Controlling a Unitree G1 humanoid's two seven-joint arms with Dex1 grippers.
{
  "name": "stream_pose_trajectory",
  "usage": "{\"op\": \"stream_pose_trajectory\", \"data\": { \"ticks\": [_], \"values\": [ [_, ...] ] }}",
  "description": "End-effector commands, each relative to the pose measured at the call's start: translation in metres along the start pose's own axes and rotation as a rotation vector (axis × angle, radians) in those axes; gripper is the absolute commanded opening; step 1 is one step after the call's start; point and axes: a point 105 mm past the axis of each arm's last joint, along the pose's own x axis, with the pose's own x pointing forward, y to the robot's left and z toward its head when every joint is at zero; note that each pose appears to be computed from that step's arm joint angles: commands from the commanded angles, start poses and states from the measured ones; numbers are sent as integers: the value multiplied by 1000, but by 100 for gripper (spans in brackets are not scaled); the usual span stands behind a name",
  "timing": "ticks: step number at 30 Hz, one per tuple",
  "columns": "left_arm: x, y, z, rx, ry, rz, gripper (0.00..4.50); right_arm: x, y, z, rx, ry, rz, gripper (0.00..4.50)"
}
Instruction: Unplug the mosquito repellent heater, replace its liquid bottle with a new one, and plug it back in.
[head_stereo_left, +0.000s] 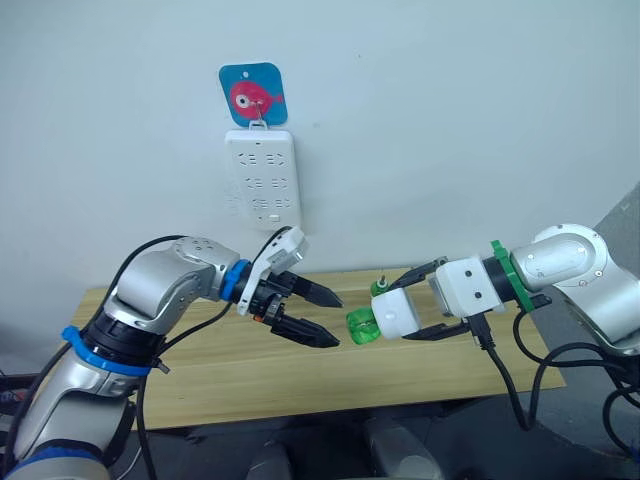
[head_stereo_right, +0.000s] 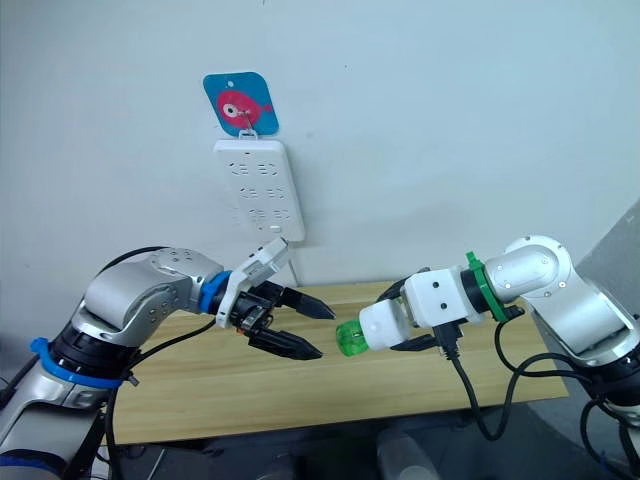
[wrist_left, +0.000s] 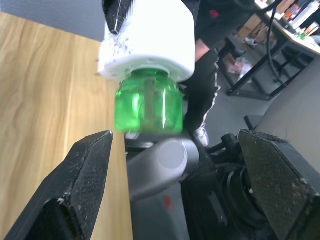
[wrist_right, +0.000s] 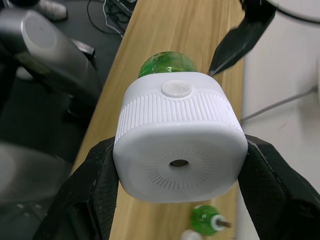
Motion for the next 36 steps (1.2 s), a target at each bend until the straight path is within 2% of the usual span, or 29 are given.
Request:
{"op": "stream_pose_trajectory", "data": {
  "ticks": [1, 9, 16, 19, 23, 24, 33, 36],
  "values": [
    [0, 1, 6, 9, 12, -6, 419, -2, -8, 7, -105, 8, -13, 296],
    [13, 4, 7, -6, 13, -67, 419, 1, -24, 22, -207, -8, -12, 296],
    [17, 4, 8, -18, 13, -108, 419, 2, -25, 29, -227, -23, -6, 296],
    [16, 2, 6, -34, 16, -128, 360, 3, -24, 30, -229, -28, -1, 296],
    [15, 2, 5, -41, 21, -134, 239, 3, -23, 32, -235, -36, 8, 296],
    [16, 2, 4, -43, 23, -135, 229, 4, -22, 33, -238, -40, 11, 296],
    [17, -1, 0, -47, 27, -148, 229, 4, -12, 34, -236, -53, 64, 296],
    [17, -1, -1, -49, 24, -150, 229, 4, -10, 29, -269, -36, 56, 391]
  ]
}}
